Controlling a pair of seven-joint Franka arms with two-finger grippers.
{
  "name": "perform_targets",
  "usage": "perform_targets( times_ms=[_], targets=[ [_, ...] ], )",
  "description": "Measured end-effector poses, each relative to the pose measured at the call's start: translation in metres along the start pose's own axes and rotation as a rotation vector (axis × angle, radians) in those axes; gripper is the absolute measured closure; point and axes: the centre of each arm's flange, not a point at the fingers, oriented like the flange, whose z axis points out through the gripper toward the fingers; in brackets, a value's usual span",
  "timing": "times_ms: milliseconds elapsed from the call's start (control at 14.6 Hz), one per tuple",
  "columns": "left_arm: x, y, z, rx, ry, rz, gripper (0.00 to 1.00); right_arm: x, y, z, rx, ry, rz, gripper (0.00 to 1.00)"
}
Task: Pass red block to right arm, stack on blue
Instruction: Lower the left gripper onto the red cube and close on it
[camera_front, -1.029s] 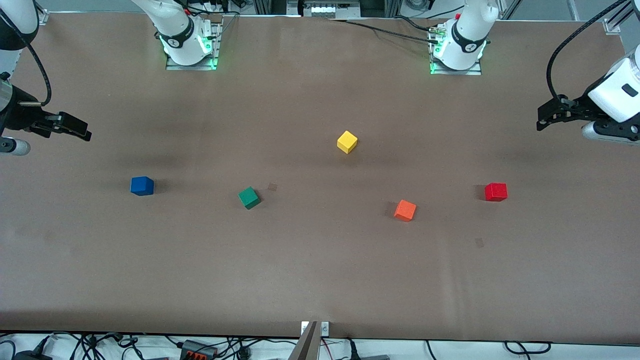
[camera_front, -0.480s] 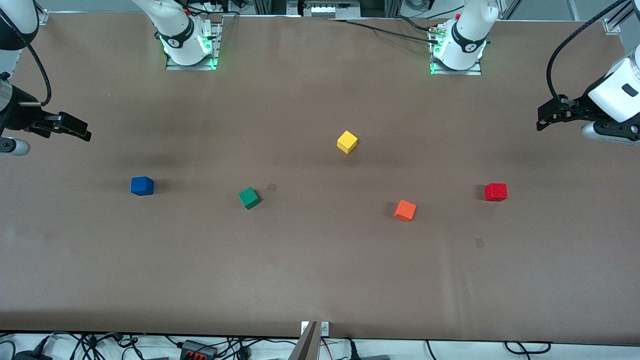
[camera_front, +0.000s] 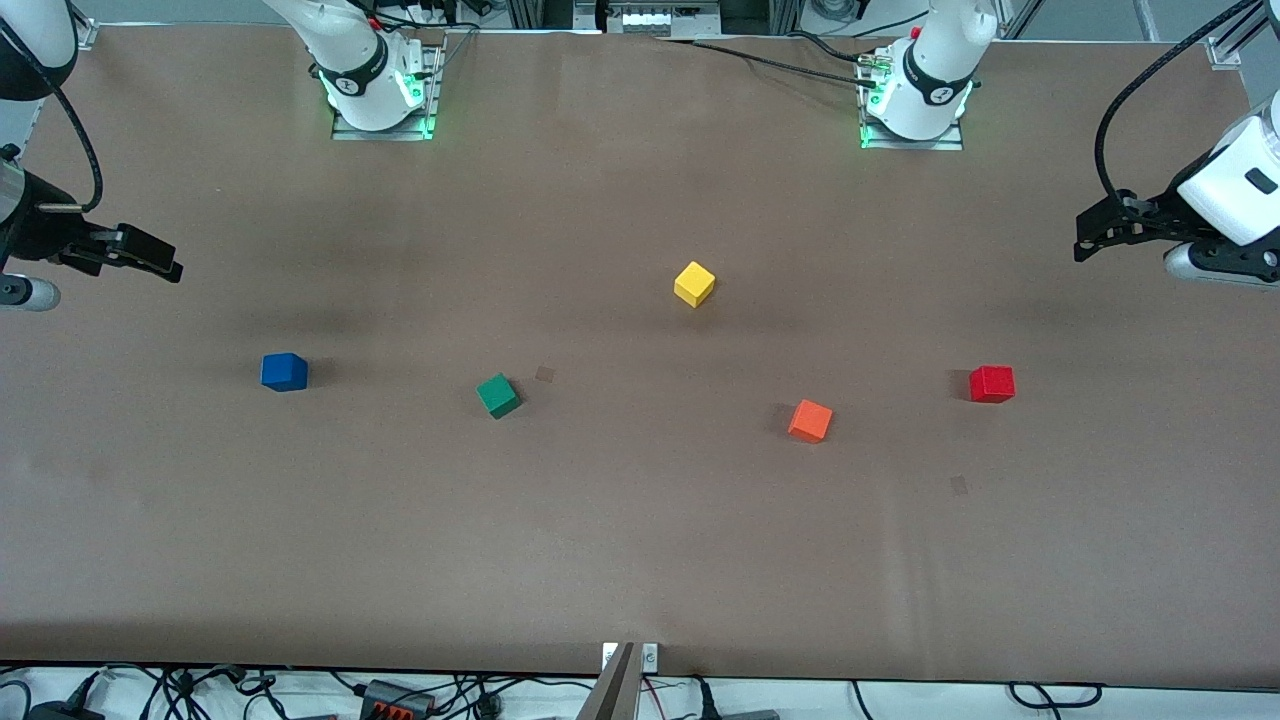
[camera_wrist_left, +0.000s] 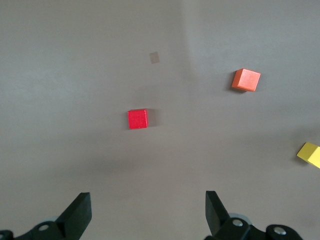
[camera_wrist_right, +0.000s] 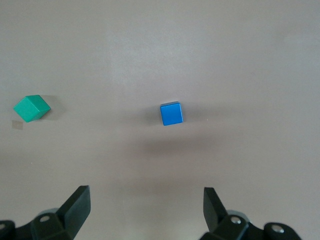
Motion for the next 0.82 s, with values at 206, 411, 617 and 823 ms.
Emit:
perform_targets(
  times_ms=[206,411,617,823],
  targets=[
    [0.002,-0.005,0.005,-0.001,-0.011,-0.011,0.00,0.000,0.000,0.000,0.000,0.000,0.000,0.00],
    [0.008,-0.013,0.027,-0.006,-0.060,-0.023,0.00,0.000,0.000,0.000,0.000,0.000,0.000,0.00],
    [0.022,-0.029,0.081,-0.016,-0.156,-0.049,0.00,0.000,0.000,0.000,0.000,0.000,0.000,0.00],
    [0.042,-0.038,0.152,-0.017,-0.184,-0.061,0.00,0.000,0.000,0.000,0.000,0.000,0.000,0.00]
  ],
)
